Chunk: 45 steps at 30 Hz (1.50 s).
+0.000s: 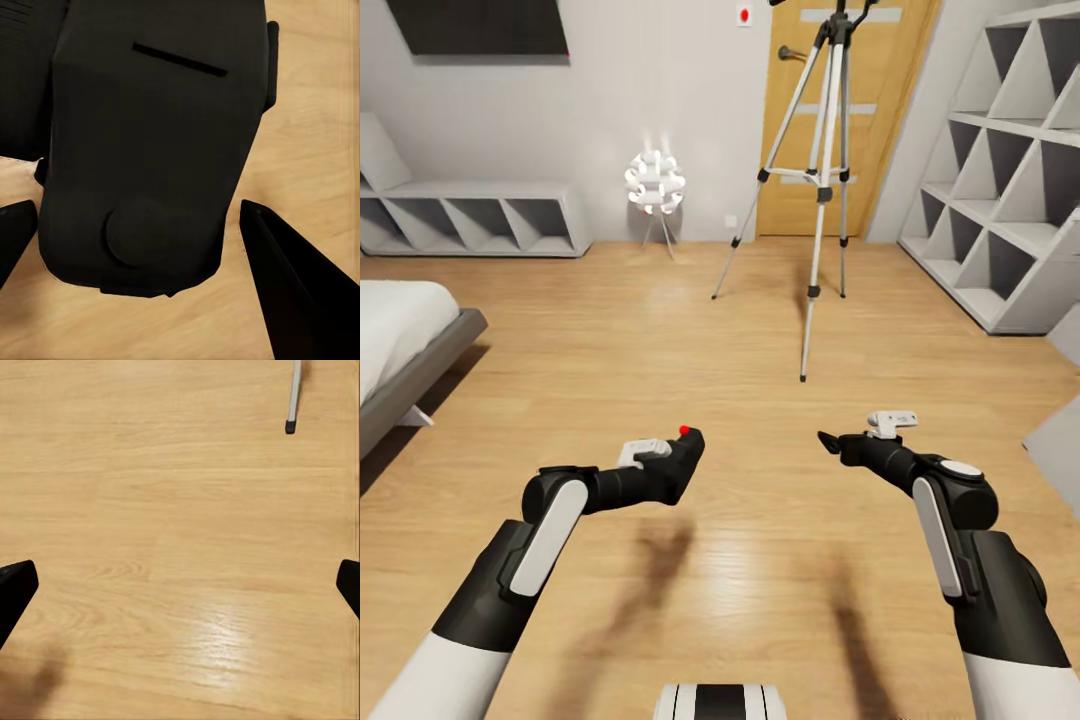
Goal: Attach the digital camera to the camera tripod in the bedroom.
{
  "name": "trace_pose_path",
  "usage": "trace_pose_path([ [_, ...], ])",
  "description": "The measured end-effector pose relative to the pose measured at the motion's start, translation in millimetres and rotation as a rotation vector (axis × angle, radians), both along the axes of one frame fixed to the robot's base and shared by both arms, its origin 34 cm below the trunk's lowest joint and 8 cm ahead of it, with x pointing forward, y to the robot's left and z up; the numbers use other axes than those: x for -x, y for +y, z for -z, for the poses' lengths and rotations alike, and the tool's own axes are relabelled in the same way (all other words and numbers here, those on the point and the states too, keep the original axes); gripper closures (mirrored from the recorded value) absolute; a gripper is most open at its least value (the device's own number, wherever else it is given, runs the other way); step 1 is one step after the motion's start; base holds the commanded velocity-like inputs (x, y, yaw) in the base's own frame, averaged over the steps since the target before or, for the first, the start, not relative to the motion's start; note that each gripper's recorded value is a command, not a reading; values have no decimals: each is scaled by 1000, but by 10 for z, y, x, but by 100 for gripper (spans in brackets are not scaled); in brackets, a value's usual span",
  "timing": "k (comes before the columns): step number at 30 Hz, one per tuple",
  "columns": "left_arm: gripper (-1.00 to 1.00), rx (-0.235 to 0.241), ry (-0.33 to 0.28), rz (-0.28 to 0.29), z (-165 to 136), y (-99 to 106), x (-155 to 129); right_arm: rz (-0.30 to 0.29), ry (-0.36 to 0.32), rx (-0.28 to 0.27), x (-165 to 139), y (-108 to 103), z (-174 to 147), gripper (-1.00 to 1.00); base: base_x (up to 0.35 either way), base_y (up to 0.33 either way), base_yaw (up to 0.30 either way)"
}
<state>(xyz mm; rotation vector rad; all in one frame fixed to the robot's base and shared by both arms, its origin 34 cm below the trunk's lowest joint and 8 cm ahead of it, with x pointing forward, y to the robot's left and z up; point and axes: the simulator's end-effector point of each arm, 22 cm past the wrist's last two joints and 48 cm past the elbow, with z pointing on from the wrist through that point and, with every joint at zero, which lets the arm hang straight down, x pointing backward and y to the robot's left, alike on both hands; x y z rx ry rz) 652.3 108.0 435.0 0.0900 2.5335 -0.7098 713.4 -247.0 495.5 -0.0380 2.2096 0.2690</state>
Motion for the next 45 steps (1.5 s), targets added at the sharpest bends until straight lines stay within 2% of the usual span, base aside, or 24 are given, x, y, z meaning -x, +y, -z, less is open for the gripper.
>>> trace_pose_path([
  [10,100,3,-31,-43,-207,180,-45,-25,-21,8,46,151,-202,-100,0,0,-165],
  [12,100,2,-36,-105,-236,413,-97,-34,56,4,168,177,-105,-100,0,0,-17],
  [14,100,16,-36,-142,-273,531,-108,-41,92,1,235,203,-86,-100,0,0,-9],
  [18,100,33,-46,-176,-361,637,-114,-62,104,5,286,278,-140,-100,0,0,-5],
  [25,100,50,-76,-198,-557,660,-127,-79,88,12,318,323,-294,-100,0,0,-1],
  [31,100,60,-100,-200,-713,667,-133,-81,34,12,287,362,-489,-100,0,0,0],
  [45,100,54,-95,-204,-1001,698,-216,-77,6,12,174,340,-835,-100,0,0,0],
])
